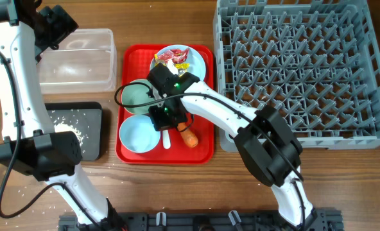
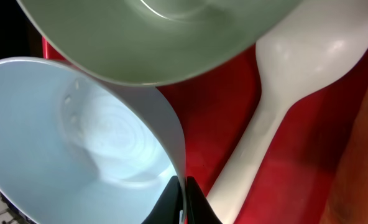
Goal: Sort waste into correct bins and load items into the dishwasher rack
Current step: 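Lift the light-blue bowl and carry it into the rack with the right gripper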
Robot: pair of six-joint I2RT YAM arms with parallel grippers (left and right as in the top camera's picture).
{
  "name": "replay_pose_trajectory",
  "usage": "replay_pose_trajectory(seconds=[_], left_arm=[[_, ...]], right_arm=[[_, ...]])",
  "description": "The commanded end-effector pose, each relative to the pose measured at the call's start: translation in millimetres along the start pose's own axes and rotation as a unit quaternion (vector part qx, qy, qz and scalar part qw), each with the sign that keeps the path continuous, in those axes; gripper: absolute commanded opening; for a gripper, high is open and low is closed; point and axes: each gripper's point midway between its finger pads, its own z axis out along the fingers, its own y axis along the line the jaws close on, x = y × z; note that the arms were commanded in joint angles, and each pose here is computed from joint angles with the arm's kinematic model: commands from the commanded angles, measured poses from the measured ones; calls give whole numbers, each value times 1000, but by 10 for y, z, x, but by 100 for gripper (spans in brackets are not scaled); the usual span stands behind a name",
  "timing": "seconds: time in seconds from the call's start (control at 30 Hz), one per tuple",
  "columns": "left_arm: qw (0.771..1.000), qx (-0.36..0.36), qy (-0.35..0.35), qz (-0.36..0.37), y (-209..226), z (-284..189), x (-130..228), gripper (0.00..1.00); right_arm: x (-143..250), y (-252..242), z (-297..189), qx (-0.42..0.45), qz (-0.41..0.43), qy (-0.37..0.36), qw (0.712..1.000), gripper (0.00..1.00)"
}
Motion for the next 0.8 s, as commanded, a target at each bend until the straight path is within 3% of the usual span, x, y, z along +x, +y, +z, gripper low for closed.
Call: replay_pose_trajectory(seconds=[0.0,0.13,0.33,0.47,0.6,0.7,0.77], left_arm=[[1000,-6,13,-1,17,66,39,100],[1000,-6,14,-1,19,66,43,100],[1000,-6,14,-1,19,66,43,100],[1000,-6,14,-1,19,66,42,100],[1000,-6,14,-1,18,66,42,100],[1000,-6,14,-1,19,66,42,100],[1000,-6,14,-1,18,66,42,100]], right_arm=[[-58,3,47,10,9,-7,1000,4],[-200,80,-250,37,-10,-36,999,4],[-350,69,-1229,119,-44,-152,980,4],[-488,-597,-2260,282,5,-273,920,4],[-525,-1476,-3018,386,97,-326,857,4],[-394,-2192,-3771,521,182,-373,746,4],[-470,-2445,-4068,555,187,-393,709,4]])
